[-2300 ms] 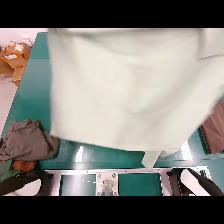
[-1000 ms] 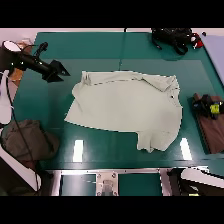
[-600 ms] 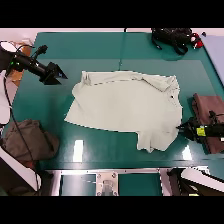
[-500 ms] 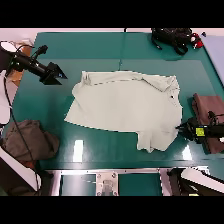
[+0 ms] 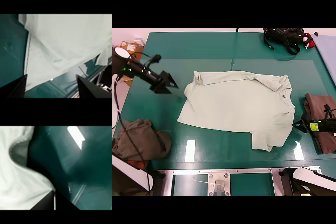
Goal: Fold the shirts.
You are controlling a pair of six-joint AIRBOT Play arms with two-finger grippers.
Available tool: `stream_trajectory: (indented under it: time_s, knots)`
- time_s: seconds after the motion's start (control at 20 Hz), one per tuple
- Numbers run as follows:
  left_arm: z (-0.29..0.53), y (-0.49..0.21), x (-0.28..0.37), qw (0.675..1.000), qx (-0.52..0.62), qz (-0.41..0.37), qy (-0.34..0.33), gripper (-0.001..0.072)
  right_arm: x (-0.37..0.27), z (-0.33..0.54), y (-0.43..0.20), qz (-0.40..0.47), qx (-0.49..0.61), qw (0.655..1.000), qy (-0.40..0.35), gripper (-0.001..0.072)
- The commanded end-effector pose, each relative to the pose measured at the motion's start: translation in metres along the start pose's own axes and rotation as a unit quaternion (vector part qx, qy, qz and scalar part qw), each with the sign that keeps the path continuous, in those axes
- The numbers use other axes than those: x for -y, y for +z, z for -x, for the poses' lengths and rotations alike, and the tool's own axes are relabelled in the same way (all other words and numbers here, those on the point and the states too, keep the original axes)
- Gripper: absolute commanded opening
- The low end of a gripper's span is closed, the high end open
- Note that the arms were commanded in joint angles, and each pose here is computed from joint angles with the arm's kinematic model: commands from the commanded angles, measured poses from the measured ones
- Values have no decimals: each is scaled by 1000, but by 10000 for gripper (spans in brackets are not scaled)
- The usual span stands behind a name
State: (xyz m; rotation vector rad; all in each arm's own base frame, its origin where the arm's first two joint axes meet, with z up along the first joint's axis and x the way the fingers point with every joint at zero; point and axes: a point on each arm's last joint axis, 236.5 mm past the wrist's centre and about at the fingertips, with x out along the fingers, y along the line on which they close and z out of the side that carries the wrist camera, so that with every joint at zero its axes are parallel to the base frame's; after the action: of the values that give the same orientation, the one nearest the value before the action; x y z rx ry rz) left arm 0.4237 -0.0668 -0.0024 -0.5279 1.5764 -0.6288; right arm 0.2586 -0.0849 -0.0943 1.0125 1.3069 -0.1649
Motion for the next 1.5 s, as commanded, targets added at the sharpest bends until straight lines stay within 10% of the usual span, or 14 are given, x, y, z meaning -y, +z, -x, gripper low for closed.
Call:
stream_trajectory:
  time_s: [0.0,0.55,0.8,1.2,1.45]
  knots:
    - [-28,-33,-21,999,-24,33,9,697,-2,6,15,3,26,1000,0,16]
    - [-121,-87,-22,988,-33,102,-111,671,-6,4,14,0,26,1000,11,16]
    - [-118,-107,-7,984,-69,75,-144,26,-6,4,13,-1,25,1000,12,16]
    - [-15,-60,65,991,77,-72,-84,25,-134,93,44,79,119,970,195,16]
    - [160,-62,218,912,323,-251,-1,25,-286,304,26,259,347,850,302,16]
